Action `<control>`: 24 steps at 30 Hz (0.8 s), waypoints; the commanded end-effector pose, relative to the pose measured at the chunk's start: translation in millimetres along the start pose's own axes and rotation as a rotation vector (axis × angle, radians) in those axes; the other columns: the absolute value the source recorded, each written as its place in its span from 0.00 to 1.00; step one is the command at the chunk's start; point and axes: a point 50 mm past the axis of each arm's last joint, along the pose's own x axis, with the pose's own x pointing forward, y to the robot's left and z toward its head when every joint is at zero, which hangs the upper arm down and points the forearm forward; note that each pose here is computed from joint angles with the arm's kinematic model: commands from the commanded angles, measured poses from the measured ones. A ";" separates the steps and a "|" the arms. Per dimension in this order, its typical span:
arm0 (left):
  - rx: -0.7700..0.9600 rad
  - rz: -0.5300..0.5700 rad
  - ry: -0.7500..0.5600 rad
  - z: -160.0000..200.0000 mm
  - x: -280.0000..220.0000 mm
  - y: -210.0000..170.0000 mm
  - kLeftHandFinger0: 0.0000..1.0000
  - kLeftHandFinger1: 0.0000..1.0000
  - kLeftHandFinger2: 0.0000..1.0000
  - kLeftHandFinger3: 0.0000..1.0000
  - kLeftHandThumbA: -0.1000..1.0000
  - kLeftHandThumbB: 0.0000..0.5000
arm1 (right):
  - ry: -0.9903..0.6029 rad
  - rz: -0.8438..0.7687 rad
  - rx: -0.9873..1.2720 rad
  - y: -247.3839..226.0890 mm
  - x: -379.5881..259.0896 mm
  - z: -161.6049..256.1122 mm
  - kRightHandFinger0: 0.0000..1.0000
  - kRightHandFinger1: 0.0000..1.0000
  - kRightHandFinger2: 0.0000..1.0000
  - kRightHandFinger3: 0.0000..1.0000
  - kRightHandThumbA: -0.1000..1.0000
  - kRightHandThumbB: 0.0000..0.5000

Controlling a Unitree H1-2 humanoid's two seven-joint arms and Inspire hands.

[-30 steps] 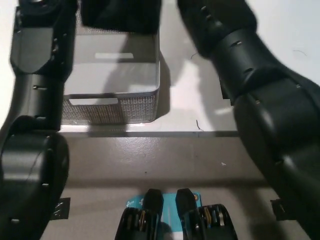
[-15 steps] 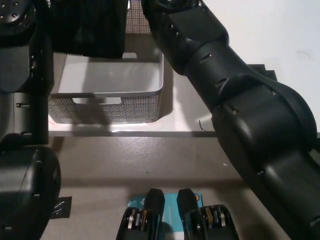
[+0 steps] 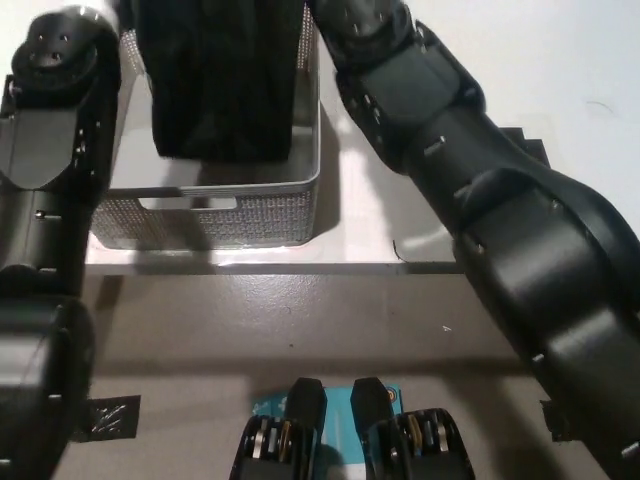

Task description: Use both hands to pick up a lunch bag on the right hand side and place it into a container on the left hand side

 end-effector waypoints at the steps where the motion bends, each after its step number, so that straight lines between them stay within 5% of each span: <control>1: 1.035 -0.244 0.269 52.9 -32.0 176.9 1.00 1.00 1.00 1.00 1.00 0.57 | -0.029 -0.032 -0.740 -152.6 -6.3 18.3 1.00 1.00 1.00 1.00 0.50 0.18; 5: 0.947 -0.099 0.270 58.1 -60.9 238.4 1.00 1.00 1.00 1.00 1.00 0.55 | -0.012 -0.024 -0.700 -201.1 -22.7 1.9 1.00 1.00 1.00 1.00 0.61 0.20; 8: 0.778 0.011 0.186 75.4 -87.2 284.6 1.00 1.00 1.00 1.00 1.00 0.56 | -0.022 -0.031 -0.623 -240.3 -46.5 -16.7 1.00 1.00 1.00 1.00 0.58 0.14; 10: 0.678 0.090 0.141 98.0 -106.9 309.3 1.00 1.00 1.00 1.00 1.00 0.69 | -0.030 -0.035 -0.594 -268.8 -68.4 -23.9 1.00 1.00 1.00 1.00 0.61 0.15; 11: 0.660 0.111 0.123 103.8 -113.0 316.4 1.00 1.00 1.00 1.00 1.00 0.61 | -0.040 -0.046 -0.576 -275.7 -75.0 -24.0 1.00 1.00 1.00 1.00 0.61 0.17; 12: 0.643 0.140 0.095 113.8 -121.8 326.4 1.00 1.00 1.00 1.00 1.00 0.64 | -0.057 -0.069 -0.544 -285.3 -85.3 -22.8 1.00 1.00 1.00 1.00 0.62 0.17; 17: 0.630 0.181 0.046 139.5 -138.0 341.5 1.00 1.00 1.00 1.00 1.00 0.75 | -0.091 -0.123 -0.495 -300.9 -110.5 -28.1 1.00 1.00 1.00 1.00 0.68 0.17; 20: 0.634 0.161 0.030 144.6 -142.2 341.4 1.00 1.00 1.00 1.00 1.00 0.80 | -0.092 -0.118 -0.491 -304.4 -126.4 -38.7 1.00 1.00 1.00 1.00 0.68 0.07; 24: 0.629 0.147 0.011 148.4 -146.2 337.4 1.00 1.00 1.00 1.00 1.00 0.77 | -0.090 -0.126 -0.485 -309.8 -140.9 -45.4 1.00 1.00 1.00 1.00 0.77 0.09</control>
